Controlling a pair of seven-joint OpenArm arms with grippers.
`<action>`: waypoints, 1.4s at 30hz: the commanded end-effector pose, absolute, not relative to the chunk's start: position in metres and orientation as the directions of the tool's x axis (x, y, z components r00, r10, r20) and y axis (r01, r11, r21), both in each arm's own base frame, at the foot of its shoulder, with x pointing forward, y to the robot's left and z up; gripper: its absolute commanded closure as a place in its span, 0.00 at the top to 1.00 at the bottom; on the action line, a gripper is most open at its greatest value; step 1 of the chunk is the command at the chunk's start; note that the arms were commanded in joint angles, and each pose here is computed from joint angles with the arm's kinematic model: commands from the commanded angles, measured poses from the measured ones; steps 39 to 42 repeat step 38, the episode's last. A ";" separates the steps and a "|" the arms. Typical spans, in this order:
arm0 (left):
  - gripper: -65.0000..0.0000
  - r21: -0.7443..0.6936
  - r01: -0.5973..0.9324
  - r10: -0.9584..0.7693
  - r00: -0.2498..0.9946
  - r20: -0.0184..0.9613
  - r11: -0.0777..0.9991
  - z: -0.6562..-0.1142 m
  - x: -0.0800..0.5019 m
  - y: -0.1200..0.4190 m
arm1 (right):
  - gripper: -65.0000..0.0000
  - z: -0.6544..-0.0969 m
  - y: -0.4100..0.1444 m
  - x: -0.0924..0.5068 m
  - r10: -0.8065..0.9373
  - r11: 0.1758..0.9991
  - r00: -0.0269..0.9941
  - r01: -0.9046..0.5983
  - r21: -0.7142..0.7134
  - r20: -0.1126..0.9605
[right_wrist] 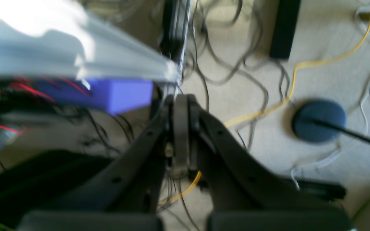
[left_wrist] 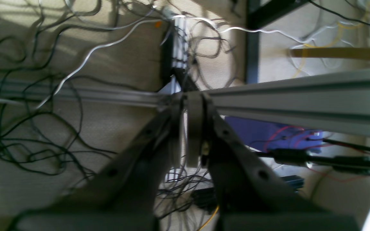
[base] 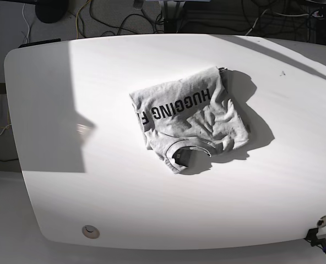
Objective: Fold the T-shirt properly
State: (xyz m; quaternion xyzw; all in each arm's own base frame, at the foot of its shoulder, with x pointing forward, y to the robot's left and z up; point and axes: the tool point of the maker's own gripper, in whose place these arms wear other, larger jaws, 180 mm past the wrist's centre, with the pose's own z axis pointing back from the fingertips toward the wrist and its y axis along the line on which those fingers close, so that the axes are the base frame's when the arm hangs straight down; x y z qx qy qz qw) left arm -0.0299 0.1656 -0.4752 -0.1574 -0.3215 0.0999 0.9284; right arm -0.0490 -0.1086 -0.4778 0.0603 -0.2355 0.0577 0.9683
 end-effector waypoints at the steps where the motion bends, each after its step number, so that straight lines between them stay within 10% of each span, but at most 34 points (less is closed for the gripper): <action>1: 0.00 -0.378 -0.112 0.319 0.776 0.545 0.919 -0.484 -0.037 0.165 | 0.00 -0.493 -0.113 -0.058 0.090 0.987 0.892 -0.141 0.082 0.443; 25: 0.01 -0.315 -0.142 0.179 0.980 0.091 0.938 -0.641 -0.053 0.141 | 0.00 -0.637 -0.132 -0.046 0.087 0.994 0.982 -0.096 0.045 0.166; 42: 0.00 -0.104 -0.153 0.156 0.987 0.028 0.983 -0.658 -0.036 0.165 | 0.00 -0.653 -0.141 -0.043 0.078 0.996 0.989 -0.082 0.028 0.123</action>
